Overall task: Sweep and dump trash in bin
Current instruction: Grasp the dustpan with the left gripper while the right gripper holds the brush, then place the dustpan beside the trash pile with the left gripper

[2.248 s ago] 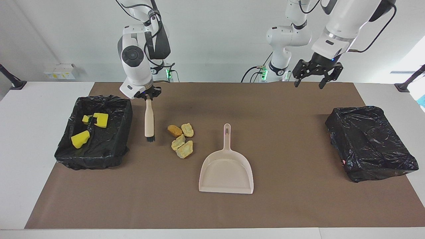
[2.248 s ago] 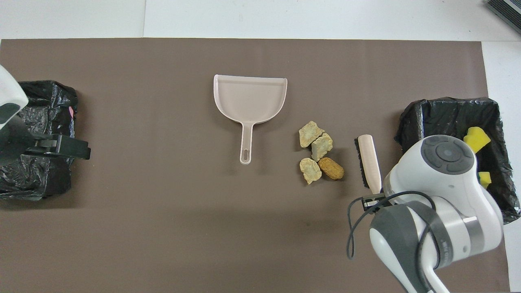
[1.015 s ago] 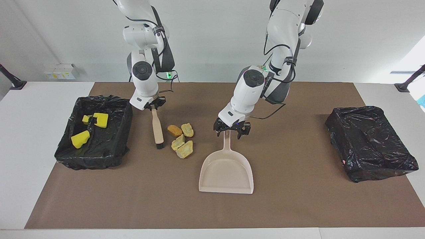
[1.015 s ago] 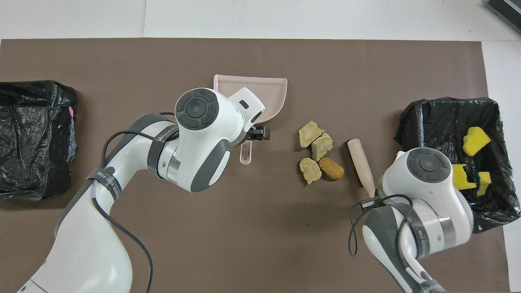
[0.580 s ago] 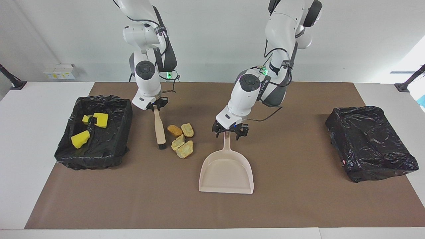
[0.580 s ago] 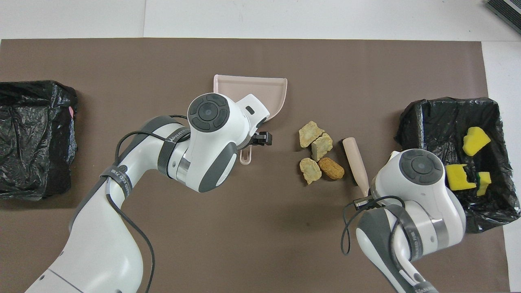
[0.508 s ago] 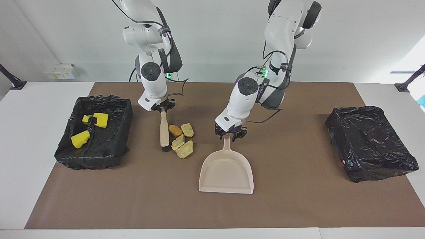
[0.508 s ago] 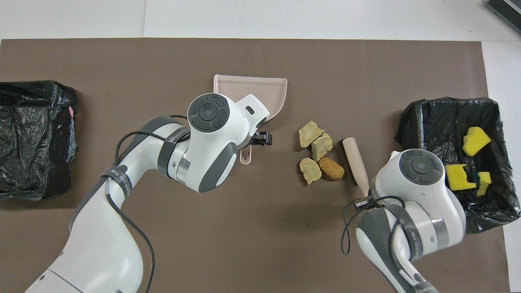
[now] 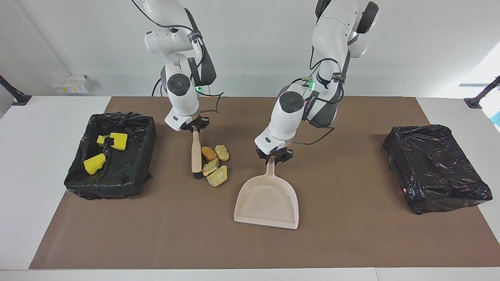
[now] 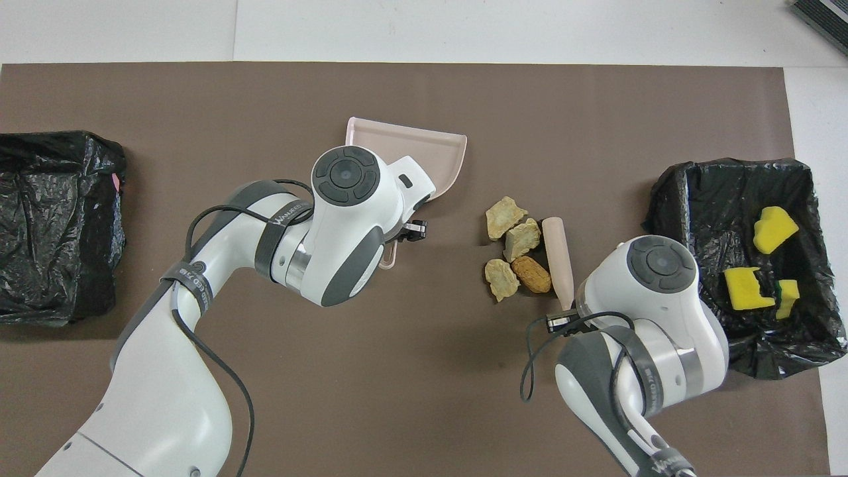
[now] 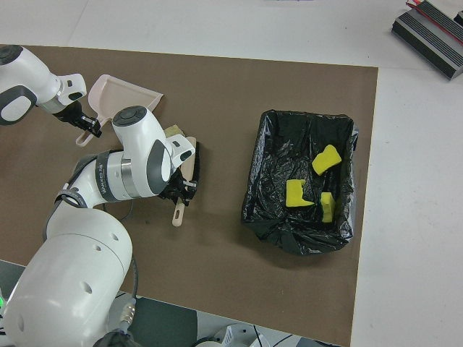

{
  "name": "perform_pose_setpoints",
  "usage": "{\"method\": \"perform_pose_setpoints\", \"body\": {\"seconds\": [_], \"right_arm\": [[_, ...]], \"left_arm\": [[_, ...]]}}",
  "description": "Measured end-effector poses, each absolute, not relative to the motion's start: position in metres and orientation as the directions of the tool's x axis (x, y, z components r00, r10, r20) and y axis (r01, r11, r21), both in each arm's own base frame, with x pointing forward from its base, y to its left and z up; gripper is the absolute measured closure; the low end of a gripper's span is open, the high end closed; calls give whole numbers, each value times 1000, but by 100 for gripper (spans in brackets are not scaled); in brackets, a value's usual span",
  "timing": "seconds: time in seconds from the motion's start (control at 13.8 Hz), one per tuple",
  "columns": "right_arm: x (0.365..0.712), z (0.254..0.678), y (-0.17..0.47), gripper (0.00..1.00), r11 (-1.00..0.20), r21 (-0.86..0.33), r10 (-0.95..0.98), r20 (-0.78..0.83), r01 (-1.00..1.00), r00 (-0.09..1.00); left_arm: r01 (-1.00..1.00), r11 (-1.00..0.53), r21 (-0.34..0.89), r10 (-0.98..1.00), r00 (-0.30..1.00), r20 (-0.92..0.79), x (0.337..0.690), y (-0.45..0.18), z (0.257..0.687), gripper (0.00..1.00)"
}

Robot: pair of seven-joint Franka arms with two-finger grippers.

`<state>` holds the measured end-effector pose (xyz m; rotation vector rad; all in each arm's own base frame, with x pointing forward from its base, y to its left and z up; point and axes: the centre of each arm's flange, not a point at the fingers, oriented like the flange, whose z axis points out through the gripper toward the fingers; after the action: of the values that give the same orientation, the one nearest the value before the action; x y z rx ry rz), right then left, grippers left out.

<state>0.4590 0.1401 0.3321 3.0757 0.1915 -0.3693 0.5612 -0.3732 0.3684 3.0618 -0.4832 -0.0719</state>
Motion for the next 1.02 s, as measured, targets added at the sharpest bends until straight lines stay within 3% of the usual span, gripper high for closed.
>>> {"method": "perform_pose_setpoints", "body": {"seconds": [0.51, 0.73, 1.02], "right_arm": [[459, 332, 140, 74, -992, 23, 118, -238, 127, 964], [458, 332, 146, 74, -993, 10, 116, -240, 122, 964], [453, 333, 164, 74, -995, 8, 92, -236, 97, 967]], "left_arm": [[-616, -784, 80, -619, 764, -184, 567, -277, 424, 69], [-747, -644, 165, -761, 604, -237, 561, -230, 429, 69], [-855, -464, 234, -881, 417, -224, 534, -218, 430, 69]]}}
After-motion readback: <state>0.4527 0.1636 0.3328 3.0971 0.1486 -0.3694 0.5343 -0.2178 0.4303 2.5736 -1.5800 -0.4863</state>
